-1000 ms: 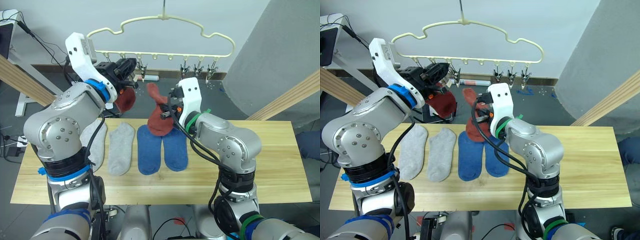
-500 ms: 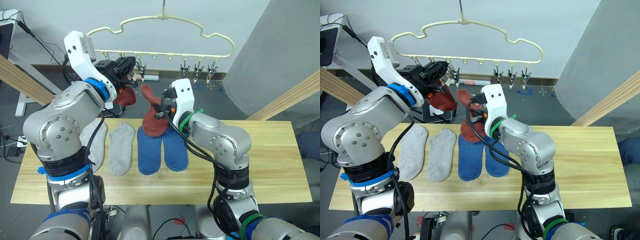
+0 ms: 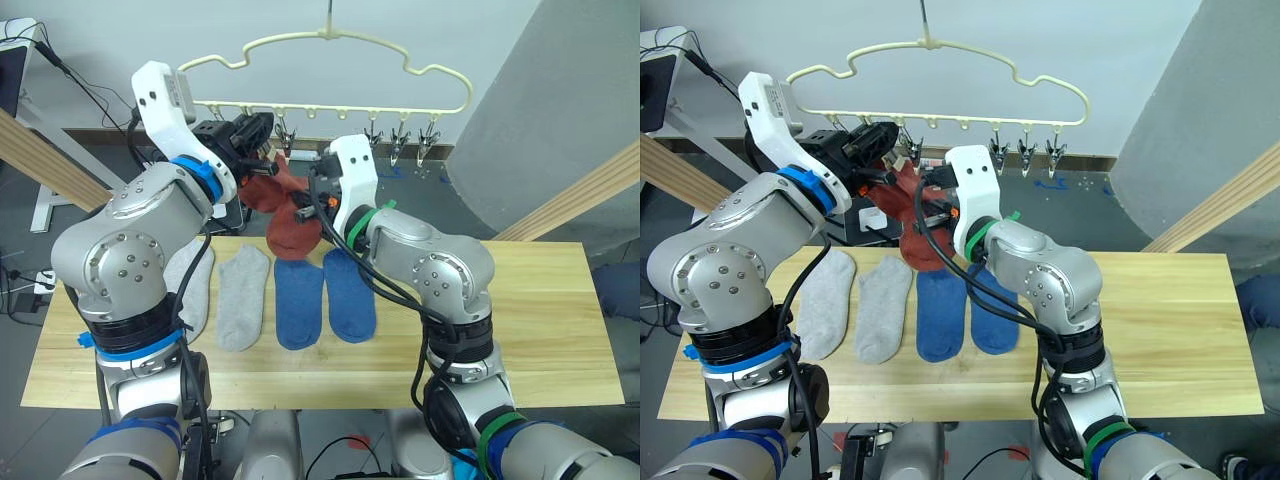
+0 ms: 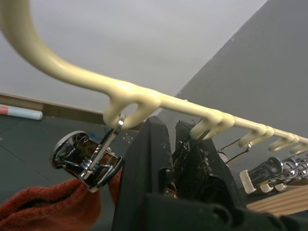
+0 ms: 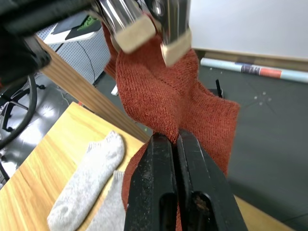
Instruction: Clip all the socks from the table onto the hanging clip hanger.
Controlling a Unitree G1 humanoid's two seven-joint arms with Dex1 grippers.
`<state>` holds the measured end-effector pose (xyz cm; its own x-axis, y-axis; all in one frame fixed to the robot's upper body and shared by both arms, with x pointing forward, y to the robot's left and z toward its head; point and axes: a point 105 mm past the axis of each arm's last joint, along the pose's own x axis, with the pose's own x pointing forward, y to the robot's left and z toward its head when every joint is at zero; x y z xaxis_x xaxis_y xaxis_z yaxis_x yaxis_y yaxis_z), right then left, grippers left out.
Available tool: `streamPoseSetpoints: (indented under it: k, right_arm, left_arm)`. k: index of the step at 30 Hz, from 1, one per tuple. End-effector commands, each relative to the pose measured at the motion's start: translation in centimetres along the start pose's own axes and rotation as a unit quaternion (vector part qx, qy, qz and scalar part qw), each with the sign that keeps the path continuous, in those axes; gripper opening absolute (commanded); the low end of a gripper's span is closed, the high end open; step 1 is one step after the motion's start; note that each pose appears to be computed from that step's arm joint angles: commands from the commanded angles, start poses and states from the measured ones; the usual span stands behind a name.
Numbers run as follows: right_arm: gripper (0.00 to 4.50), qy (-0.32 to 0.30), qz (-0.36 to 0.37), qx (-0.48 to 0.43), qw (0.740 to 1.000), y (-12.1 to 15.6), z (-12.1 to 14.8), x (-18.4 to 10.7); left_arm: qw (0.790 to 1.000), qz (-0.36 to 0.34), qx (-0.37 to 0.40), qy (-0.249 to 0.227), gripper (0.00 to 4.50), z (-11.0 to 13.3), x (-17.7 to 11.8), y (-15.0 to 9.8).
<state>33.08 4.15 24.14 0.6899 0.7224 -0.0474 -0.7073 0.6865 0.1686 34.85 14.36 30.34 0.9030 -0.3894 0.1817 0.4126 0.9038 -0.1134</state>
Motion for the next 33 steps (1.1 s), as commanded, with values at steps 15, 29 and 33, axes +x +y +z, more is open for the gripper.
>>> streamPoseSetpoints:
  k: [15,29,33]
  right_arm:
    - [0.03,-0.060,0.073,0.007,0.996,4.50,3.62,-0.47]
    - [0.00,-0.050,0.073,0.013,0.996,4.40,3.10,-0.57]
    - [0.46,-0.045,0.077,0.012,0.996,4.52,2.92,-0.56]
  left_arm:
    - [0.999,-0.004,0.026,-0.021,0.22,0.40,-0.46,-0.16]
    - [0.999,-0.014,0.027,-0.020,2.14,0.24,-0.73,-0.47]
    - [0.999,-0.014,0.029,-0.019,2.17,0.26,-0.80,-0.44]
